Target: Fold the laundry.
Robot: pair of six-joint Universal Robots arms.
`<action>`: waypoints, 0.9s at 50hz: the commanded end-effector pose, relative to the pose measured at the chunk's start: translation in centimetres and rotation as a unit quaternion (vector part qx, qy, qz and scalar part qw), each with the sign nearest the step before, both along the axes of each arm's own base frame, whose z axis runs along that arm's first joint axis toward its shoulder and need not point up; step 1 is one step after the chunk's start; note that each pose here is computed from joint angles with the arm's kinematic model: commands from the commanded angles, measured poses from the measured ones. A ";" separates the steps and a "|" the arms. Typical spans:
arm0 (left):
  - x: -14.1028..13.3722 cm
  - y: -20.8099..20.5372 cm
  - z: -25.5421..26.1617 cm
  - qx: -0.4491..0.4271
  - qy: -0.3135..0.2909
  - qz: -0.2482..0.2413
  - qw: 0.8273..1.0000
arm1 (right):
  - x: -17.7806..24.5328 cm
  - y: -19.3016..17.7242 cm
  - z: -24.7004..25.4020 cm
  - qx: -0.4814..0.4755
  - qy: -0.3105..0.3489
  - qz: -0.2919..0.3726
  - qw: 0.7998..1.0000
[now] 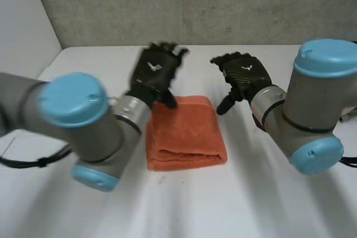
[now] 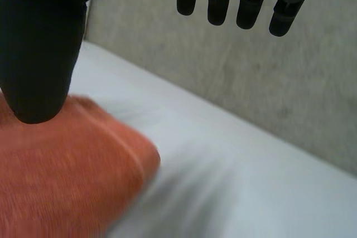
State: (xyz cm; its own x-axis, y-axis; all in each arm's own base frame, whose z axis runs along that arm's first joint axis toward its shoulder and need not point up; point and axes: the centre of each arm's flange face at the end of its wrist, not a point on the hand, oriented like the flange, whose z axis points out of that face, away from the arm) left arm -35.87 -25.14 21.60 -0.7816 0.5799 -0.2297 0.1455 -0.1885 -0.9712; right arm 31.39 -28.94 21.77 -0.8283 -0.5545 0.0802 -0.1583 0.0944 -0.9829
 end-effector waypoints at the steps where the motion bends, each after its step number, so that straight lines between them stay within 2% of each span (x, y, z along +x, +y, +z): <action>1: -2.7 -0.5 -6.1 0.108 -0.087 -0.016 0.990 | 0.2 -1.3 -3.0 0.069 0.036 -0.002 0.997; 4: -2.1 -1.0 -7.7 0.144 -0.120 0.016 0.982 | 0.8 -1.2 -4.0 0.088 0.041 0.018 0.995; 8: -0.2 -2.1 -8.4 0.157 -0.150 0.094 0.972 | 1.9 -0.8 -5.9 0.120 0.046 0.054 0.990; 11: 1.1 -2.5 -8.7 0.166 -0.165 0.121 0.965 | 3.0 0.1 -8.0 0.147 0.064 0.075 0.984; 16: 2.1 -1.9 -9.2 0.174 -0.211 0.116 0.955 | 3.8 0.7 -9.4 0.162 0.093 0.082 0.979; 24: 2.1 -1.4 -5.1 0.138 -0.191 0.105 0.966 | 3.0 0.1 -4.7 0.062 0.142 0.052 0.987; 31: 1.6 -1.5 1.1 0.074 -0.123 0.049 0.988 | 3.3 2.2 -2.0 -0.029 0.153 0.041 0.987; 35: 1.8 -2.0 3.9 0.043 -0.089 0.006 0.995 | 4.0 6.0 -2.9 -0.063 0.170 0.068 0.981; 36: 1.7 -1.9 4.9 0.032 -0.081 -0.021 0.996 | 4.1 6.6 -3.3 -0.061 0.173 0.074 0.980; 40: 0.9 -0.8 6.2 0.021 -0.067 -0.106 0.992 | 4.5 9.1 -5.6 -0.043 0.181 0.104 0.977; 45: 0.2 0.1 6.3 0.032 -0.051 -0.167 0.984 | 5.1 10.5 -9.0 -0.025 0.194 0.123 0.973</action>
State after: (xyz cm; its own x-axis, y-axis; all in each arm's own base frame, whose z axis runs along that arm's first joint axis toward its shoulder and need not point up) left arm -34.80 -26.23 27.57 -0.6354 0.7127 -0.2972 0.2461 -0.1779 -0.9528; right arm 35.91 -20.29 16.40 -0.6147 -0.6741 0.4095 -0.5039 -0.0638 -0.8614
